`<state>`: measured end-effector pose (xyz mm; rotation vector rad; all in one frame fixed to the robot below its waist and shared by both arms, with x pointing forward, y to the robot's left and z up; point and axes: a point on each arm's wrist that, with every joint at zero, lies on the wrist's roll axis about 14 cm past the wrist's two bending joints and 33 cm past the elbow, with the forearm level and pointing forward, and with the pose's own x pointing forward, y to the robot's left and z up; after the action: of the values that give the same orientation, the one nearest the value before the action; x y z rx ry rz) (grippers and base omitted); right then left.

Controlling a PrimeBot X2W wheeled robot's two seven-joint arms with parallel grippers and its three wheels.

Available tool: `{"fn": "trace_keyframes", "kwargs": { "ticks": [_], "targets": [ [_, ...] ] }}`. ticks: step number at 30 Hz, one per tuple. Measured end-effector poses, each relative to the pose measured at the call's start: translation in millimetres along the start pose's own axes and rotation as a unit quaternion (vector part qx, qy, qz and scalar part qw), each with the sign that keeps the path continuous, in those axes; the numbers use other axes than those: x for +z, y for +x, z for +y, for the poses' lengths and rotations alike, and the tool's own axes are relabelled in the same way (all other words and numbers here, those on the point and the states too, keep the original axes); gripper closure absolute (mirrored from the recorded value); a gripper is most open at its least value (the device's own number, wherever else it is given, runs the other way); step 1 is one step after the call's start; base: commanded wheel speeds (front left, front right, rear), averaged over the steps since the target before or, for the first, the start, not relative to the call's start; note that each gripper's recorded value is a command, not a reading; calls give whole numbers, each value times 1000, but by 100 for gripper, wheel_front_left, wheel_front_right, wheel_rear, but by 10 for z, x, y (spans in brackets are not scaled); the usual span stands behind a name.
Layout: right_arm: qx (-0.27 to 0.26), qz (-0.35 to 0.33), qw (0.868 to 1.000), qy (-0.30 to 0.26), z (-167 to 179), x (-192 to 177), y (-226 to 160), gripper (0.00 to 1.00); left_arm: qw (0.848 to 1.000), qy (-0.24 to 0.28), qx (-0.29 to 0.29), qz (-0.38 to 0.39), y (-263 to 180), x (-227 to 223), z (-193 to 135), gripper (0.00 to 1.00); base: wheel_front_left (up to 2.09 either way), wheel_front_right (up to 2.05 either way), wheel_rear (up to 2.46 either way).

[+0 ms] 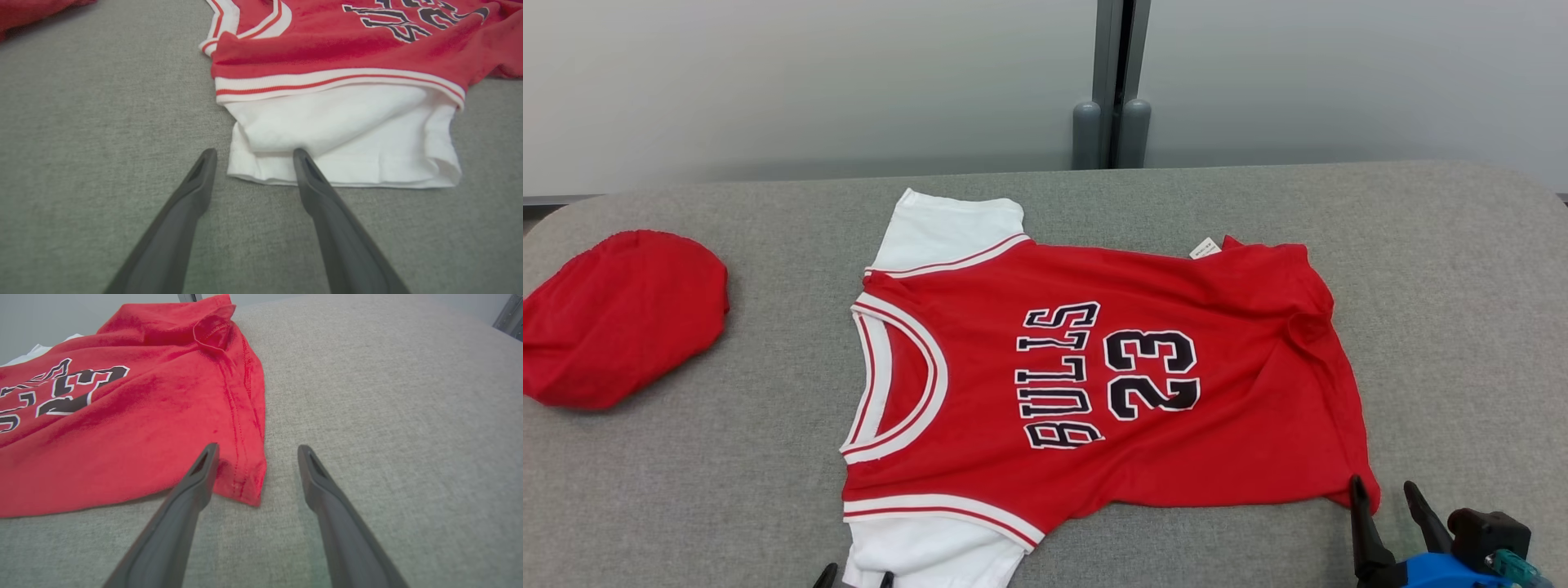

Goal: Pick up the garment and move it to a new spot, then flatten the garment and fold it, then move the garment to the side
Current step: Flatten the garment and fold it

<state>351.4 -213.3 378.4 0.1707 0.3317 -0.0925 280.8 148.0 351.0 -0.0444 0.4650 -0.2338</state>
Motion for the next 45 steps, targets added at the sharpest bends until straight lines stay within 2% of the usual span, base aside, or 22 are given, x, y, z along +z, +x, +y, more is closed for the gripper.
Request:
{"fn": "trace_keyframes", "kwargs": {
  "ticks": [19,26,27,28,29,36,45],
  "targets": [
    [-1,36,999,19,36,-192,68,0,1000,-9,-21,8,214,28,-113,0,0,0,0],
    [16,51,998,30,170,-244,155,0,999,-27,-28,18,273,-20,-177,2,0,0,0],
    [21,52,998,34,207,-247,166,13,999,-32,-28,18,283,-19,-185,51,0,0,0],
    [25,51,998,38,241,-238,178,68,999,-37,-29,19,287,-25,-199,66,0,0,0],
    [29,50,998,41,272,-224,187,100,998,-42,-31,20,293,-26,-220,100,0,0,0],
    [56,9,997,49,465,29,239,100,996,-72,-48,-4,340,140,-361,100,0,0,0],
    [76,-87,993,39,551,628,294,100,986,-91,-64,-127,468,976,-353,100,0,0,0]
  ]
}}
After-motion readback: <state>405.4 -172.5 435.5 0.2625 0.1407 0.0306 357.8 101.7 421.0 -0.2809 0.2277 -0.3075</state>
